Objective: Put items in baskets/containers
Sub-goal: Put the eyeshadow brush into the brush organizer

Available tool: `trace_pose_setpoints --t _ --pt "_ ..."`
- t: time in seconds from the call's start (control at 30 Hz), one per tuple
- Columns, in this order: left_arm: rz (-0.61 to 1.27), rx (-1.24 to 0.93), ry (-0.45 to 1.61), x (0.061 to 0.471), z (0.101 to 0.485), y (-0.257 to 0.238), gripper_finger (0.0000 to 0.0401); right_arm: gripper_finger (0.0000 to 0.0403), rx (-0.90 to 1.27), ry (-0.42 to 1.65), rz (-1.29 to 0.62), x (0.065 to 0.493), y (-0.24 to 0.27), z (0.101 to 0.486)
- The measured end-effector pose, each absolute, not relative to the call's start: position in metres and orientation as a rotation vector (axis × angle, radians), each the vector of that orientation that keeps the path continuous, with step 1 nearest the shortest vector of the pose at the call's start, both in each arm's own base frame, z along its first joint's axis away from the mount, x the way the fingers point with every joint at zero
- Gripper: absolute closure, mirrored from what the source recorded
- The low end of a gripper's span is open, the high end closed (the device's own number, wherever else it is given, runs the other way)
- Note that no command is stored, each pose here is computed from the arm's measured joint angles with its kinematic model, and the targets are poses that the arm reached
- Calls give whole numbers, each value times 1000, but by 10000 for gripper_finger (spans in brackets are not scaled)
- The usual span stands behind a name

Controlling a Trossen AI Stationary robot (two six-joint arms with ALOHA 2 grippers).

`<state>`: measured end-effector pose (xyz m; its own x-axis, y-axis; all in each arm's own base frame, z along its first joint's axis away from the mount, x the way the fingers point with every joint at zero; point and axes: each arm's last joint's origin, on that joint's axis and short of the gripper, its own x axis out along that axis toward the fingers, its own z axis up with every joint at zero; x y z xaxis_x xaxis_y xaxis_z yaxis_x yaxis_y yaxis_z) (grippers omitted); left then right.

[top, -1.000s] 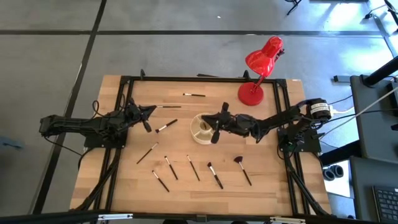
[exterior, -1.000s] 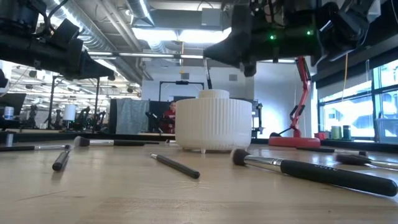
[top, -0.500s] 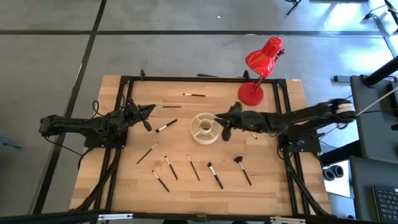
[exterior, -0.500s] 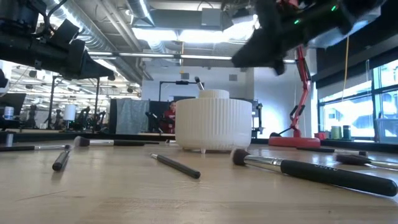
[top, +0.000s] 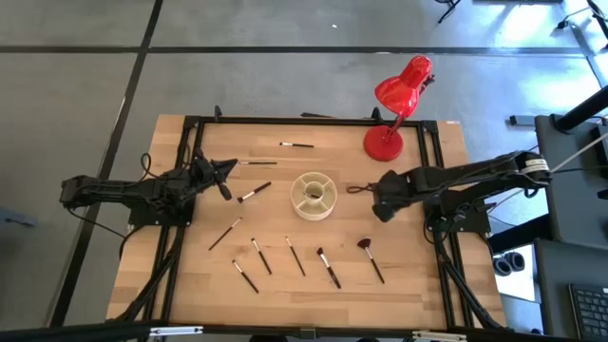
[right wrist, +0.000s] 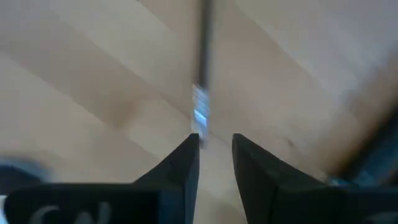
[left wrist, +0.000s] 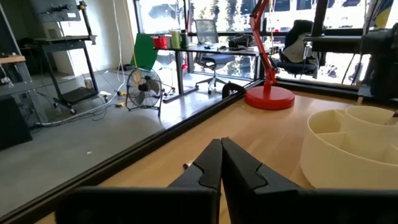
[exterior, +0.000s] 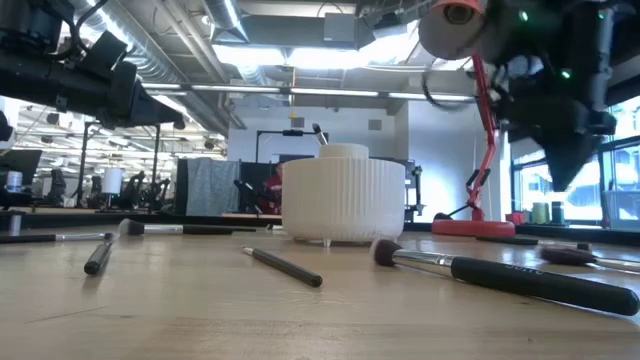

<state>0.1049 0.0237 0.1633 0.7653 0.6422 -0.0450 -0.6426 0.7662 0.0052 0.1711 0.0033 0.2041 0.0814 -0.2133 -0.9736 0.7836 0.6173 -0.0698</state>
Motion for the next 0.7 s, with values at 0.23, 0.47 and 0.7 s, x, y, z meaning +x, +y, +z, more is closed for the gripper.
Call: trace_pose_setpoints --t 0.23,0.47,0.7 --pt "698 20 13 105 168 24 396 289 569 1365 -797 160 3 174" --pt "698 33 19 105 168 24 395 288 621 1309 -716 162 4 155" --pt "698 41 22 105 168 24 395 288 615 1315 -720 156 4 144"
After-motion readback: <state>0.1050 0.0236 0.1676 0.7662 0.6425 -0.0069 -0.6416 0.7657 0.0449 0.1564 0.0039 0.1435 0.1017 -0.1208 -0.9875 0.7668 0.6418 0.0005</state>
